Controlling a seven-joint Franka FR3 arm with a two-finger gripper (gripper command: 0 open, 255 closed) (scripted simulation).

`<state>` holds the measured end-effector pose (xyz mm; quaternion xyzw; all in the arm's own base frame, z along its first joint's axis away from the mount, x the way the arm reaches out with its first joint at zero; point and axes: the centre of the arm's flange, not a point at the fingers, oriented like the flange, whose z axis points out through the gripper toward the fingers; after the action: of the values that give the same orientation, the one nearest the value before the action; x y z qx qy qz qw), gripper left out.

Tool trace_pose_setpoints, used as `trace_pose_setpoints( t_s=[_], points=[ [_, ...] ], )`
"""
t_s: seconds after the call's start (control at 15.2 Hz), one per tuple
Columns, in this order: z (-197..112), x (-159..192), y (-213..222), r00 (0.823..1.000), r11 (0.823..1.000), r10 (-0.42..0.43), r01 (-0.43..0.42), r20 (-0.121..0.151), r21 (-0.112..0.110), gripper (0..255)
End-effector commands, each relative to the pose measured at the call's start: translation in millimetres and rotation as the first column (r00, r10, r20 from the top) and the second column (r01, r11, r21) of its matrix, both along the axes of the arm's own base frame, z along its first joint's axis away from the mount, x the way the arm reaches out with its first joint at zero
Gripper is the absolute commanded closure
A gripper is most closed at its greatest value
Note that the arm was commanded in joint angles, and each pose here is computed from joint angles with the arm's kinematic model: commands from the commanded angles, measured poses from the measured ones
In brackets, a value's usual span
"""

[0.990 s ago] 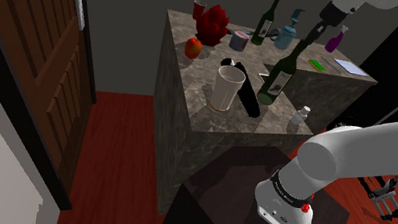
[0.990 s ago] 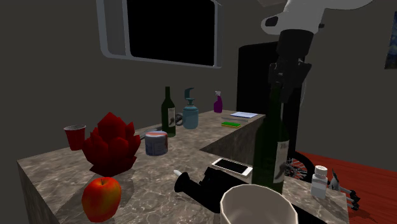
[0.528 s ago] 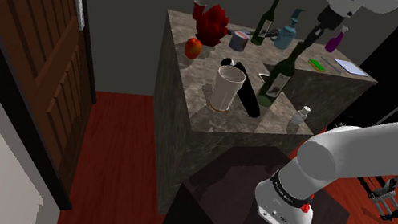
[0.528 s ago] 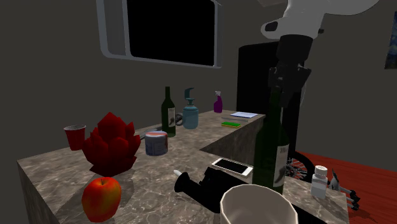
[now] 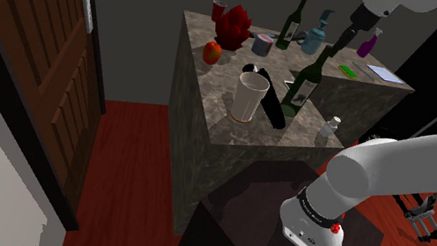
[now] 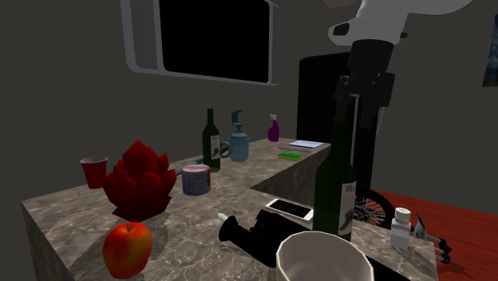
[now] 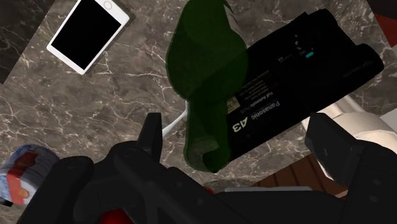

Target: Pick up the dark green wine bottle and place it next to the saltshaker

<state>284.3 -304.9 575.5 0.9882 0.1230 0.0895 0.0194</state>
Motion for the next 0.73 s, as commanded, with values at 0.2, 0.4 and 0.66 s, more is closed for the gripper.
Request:
trace_pose_setpoints(
  t_s=[0.2, 0.4, 0.66],
  points=[
    [42.3, -7.9, 0.3, 1.000, 1.000, 0.000, 0.000, -0.001, 0.000, 0],
    [42.3, -7.9, 0.3, 1.000, 1.000, 0.000, 0.000, -0.001, 0.000, 0],
    [42.3, -7.9, 0.3, 1.000, 1.000, 0.000, 0.000, -0.001, 0.000, 0]
  ],
)
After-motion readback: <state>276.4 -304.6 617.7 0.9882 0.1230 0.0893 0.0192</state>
